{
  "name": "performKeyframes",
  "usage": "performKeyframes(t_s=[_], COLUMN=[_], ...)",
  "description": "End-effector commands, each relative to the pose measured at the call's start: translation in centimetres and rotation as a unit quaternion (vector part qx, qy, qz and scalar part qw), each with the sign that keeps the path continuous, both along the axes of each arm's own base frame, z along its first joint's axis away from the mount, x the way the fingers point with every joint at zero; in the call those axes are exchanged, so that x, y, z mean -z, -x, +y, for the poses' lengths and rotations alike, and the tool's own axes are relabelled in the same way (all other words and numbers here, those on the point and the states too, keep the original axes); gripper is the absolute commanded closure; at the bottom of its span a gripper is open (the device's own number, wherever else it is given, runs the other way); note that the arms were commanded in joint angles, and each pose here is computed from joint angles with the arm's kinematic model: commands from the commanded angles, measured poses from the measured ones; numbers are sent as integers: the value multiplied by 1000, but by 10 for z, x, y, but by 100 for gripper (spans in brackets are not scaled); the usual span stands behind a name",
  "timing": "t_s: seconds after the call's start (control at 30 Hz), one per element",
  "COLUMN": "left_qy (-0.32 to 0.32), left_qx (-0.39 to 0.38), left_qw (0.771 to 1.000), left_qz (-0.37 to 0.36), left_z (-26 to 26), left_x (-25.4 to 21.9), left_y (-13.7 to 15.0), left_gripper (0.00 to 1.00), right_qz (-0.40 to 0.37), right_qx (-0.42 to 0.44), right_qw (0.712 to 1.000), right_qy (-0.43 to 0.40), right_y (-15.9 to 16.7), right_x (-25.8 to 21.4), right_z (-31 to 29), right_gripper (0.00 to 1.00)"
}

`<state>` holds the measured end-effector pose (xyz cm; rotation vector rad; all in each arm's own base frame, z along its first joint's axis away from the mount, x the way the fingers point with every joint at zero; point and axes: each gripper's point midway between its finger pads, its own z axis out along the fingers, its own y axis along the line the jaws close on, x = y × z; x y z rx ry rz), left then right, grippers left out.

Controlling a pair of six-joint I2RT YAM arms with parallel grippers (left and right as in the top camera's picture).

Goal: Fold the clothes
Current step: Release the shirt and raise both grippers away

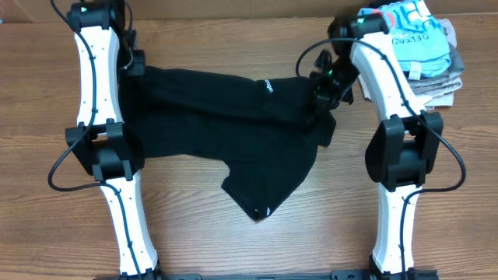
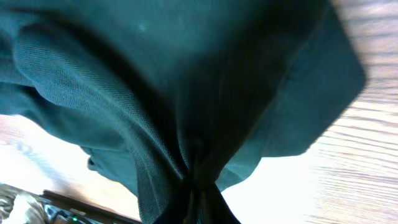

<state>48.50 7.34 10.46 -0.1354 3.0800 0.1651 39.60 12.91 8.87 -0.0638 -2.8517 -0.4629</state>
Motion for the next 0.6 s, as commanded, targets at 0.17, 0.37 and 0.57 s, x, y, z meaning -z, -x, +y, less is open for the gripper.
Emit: performKeyframes(t_s=[0.17,0.37,0.57], left_qy=[-6,5,41], left_qx=[8,6,7], left_qw=[1000,999,984], left_qz=[10,-39,-175], left_z=[6,1,-17], left_x=[-6,-45,-144], left_y=[9,3,4], left_gripper=[15,0,0], right_qz=[14,-68,-185], right_qx=[-11,-5,-2], right_qw=[1000,998,982], right_qy=[5,-9,-29], right_y=[12,-6,5], right_x=[9,-48,-146], right_z=[2,1,0], right_gripper=[62,53,46])
